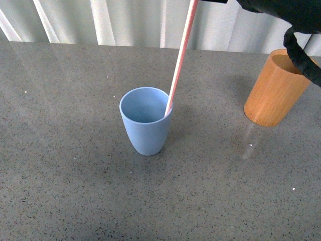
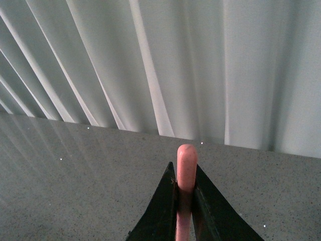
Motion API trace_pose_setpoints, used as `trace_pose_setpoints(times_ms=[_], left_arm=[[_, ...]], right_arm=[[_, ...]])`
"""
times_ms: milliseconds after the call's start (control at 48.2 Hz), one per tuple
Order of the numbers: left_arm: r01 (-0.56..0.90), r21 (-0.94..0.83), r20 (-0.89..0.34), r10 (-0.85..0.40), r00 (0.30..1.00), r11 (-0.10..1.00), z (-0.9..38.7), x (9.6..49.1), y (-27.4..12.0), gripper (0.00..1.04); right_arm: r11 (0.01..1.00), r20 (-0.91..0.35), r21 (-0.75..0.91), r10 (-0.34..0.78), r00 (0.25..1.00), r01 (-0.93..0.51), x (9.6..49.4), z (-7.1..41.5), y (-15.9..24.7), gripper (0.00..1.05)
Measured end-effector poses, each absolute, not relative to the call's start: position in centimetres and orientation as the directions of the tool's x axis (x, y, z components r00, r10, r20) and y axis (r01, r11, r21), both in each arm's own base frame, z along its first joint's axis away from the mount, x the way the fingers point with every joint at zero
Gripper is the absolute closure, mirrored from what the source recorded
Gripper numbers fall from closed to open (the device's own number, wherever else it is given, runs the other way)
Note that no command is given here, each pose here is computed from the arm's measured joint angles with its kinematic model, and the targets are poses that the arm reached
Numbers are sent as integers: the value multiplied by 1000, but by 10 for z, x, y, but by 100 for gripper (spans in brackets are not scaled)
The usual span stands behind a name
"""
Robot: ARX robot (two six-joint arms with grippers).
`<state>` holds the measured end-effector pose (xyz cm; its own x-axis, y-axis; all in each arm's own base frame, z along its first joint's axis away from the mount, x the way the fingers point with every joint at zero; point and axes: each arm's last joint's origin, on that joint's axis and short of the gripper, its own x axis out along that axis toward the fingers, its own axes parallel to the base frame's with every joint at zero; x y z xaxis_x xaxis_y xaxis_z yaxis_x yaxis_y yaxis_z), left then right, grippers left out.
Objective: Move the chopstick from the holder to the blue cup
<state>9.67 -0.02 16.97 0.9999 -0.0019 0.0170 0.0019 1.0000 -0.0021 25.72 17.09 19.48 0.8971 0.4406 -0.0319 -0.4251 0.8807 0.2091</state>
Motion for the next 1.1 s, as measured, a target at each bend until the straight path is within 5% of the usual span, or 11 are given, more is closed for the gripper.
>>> trace_pose_setpoints(times_ms=[145,746,1099], left_arm=[[2,-2,17,-2,1000,1000,170,97,0,7],[2,-2,17,-2,1000,1000,170,97,0,7],[2,-2,17,-2,1000,1000,170,97,0,7]], right_arm=[[879,-70,214,449,891,-427,257,181,172,100],[874,-56,202,461,886,-442,256,194,166,8],[941,62,70,328,943,-332,246,253,132,10]])
